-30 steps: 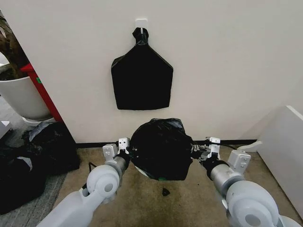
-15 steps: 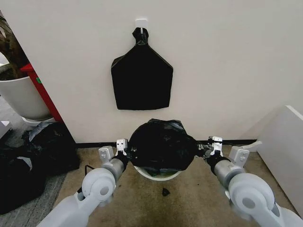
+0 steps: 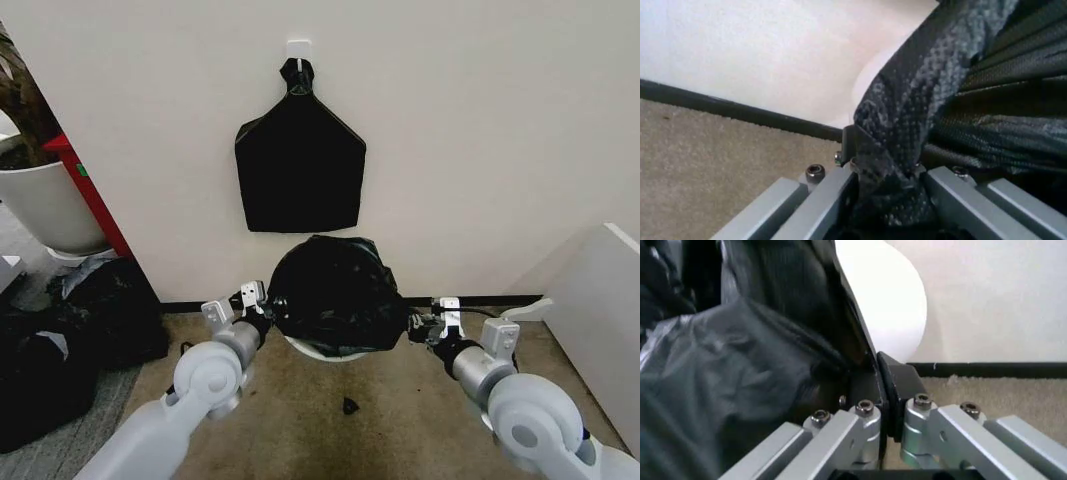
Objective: Place the garbage bag over the trash bin.
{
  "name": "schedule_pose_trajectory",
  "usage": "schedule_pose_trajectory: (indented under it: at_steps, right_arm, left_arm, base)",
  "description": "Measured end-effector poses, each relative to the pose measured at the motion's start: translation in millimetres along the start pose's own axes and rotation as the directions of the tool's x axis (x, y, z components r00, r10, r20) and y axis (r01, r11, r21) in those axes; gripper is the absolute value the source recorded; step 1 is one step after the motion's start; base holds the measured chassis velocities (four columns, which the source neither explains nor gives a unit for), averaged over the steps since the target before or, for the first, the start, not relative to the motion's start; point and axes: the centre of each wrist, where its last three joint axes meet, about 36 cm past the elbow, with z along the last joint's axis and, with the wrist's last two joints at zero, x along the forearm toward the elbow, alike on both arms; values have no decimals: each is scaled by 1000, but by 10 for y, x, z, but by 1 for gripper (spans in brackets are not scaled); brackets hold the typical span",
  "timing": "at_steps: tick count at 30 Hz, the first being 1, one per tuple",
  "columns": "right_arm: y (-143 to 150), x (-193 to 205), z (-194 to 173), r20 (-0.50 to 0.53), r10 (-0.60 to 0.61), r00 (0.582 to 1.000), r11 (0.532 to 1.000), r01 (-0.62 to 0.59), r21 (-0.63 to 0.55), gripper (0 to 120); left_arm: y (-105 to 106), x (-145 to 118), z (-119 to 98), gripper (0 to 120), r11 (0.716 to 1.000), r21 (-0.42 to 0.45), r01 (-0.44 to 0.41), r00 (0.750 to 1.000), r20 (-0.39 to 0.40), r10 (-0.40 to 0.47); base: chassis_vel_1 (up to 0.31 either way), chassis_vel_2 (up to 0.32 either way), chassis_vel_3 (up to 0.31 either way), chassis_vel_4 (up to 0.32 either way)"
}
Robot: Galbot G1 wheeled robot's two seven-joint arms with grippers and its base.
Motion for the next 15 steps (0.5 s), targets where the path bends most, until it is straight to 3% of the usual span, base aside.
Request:
schedule_pose_trajectory:
  at_steps: [8, 15]
  right_arm:
    - [4, 110, 38, 20, 31, 999, 1000, -31, 2, 1]
    - [-16, 346, 180, 37, 29, 999, 1000, -28, -9, 27]
  left_arm:
    - [-21, -20, -55, 0, 999, 51, 18, 999, -33, -17]
    - [-51, -69, -139, 0, 991, 123, 48, 996, -80, -38]
  base:
    - [0, 0, 0, 0]
    - [0, 0, 0, 0]
